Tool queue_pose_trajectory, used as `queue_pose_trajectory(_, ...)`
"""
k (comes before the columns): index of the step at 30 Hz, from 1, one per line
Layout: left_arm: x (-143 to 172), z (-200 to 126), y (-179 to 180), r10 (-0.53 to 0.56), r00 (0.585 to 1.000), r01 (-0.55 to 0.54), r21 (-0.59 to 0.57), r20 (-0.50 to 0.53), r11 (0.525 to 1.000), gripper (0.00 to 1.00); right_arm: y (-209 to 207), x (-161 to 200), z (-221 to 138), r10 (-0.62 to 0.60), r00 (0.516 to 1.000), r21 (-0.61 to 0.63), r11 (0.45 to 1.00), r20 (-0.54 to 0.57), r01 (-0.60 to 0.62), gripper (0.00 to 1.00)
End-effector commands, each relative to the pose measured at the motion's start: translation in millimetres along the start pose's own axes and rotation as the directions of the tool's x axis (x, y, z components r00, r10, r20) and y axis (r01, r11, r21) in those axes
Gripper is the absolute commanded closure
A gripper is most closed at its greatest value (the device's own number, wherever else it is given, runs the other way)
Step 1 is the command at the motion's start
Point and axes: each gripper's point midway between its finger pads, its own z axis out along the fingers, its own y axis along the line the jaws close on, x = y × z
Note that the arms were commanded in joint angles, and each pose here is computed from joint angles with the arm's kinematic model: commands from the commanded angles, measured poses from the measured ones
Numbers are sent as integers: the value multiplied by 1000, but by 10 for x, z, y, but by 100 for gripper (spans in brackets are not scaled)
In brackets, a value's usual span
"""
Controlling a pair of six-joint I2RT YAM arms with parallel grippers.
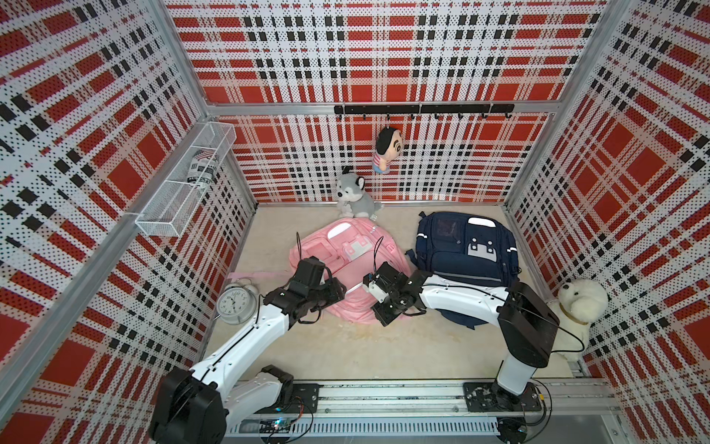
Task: Zip up the backpack
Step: Zip the zipper on the backpack.
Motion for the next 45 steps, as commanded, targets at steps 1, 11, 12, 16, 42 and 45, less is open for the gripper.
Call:
queue_pose_trajectory(1,167,-71,49,-113,994,113,-4,1,994,50,55,-191,-109,-7,995,19,1000,101,5,100)
queue_pose_trajectory(11,279,-68,-110,-222,975,220,70,24,973,50,116,-271,-41,-25,991,8,1000,135,24,100)
queue_pose_trajectory(12,298,-49,-124,-224,974,222,69,21,973,50,112,-274,-46,-25,990,11,1000,139,24,100)
queue_pose_trajectory(16,395,40,-184,-242,970,242,77,1,967,50,125,-292,-50,-31,988,4,1000,151,30,100)
queue_pose_trajectory(42,328,376,127,-301,953,300,36,14,953,65,314,-268,-58,-101,981,-31,994,165,107,100)
queue_pose_trajectory(45,324,417,228,-294,956,294,5,18,956,81,311,-221,-48,-105,983,-34,993,151,111,100)
